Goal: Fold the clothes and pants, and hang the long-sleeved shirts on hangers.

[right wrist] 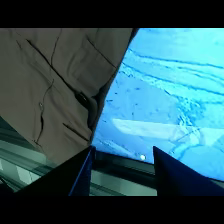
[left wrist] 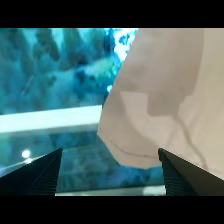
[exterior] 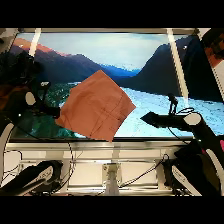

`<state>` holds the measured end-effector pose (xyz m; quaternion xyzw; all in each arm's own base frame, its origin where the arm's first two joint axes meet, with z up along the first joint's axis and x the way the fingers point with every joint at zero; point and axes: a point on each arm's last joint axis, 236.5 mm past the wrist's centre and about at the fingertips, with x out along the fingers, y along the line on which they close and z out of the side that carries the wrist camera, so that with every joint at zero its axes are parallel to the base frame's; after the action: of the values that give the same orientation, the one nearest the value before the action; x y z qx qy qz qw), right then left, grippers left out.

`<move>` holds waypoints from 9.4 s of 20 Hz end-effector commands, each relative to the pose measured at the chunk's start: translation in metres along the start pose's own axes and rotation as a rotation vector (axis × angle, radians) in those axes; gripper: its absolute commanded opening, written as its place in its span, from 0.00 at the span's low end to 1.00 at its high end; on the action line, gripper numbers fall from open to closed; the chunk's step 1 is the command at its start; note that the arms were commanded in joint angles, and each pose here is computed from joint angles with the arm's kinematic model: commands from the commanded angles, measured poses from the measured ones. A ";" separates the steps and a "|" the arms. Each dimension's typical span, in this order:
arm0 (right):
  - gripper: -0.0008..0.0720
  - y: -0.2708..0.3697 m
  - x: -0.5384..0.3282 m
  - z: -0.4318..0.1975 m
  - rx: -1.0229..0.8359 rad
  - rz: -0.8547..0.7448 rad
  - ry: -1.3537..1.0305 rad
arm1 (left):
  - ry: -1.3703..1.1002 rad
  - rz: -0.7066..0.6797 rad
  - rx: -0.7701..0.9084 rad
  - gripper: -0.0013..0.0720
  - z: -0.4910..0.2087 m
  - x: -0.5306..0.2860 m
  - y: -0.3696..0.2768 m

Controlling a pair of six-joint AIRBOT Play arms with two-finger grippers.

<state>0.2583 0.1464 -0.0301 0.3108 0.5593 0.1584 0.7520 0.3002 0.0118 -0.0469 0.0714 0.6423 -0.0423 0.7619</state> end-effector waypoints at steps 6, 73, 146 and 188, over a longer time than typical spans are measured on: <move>0.60 0.028 0.054 -0.069 -0.014 0.047 0.249 | 0.068 -0.017 0.000 0.84 0.000 0.039 -0.002; 0.03 -0.002 0.074 0.004 -0.354 -0.326 0.364 | -0.114 0.317 0.348 0.03 0.049 -0.031 -0.053; 0.38 0.030 -0.038 0.135 -0.367 0.048 -0.023 | -0.185 -0.573 -0.053 0.43 0.198 -0.013 -0.141; 0.03 -0.040 0.110 0.126 0.064 -0.005 0.082 | -0.225 -0.595 0.030 0.98 0.262 0.083 -0.145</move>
<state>0.4078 0.1403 -0.1178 0.3234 0.5957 0.1465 0.7205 0.5477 -0.1712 -0.0850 -0.1081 0.5408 -0.2809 0.7855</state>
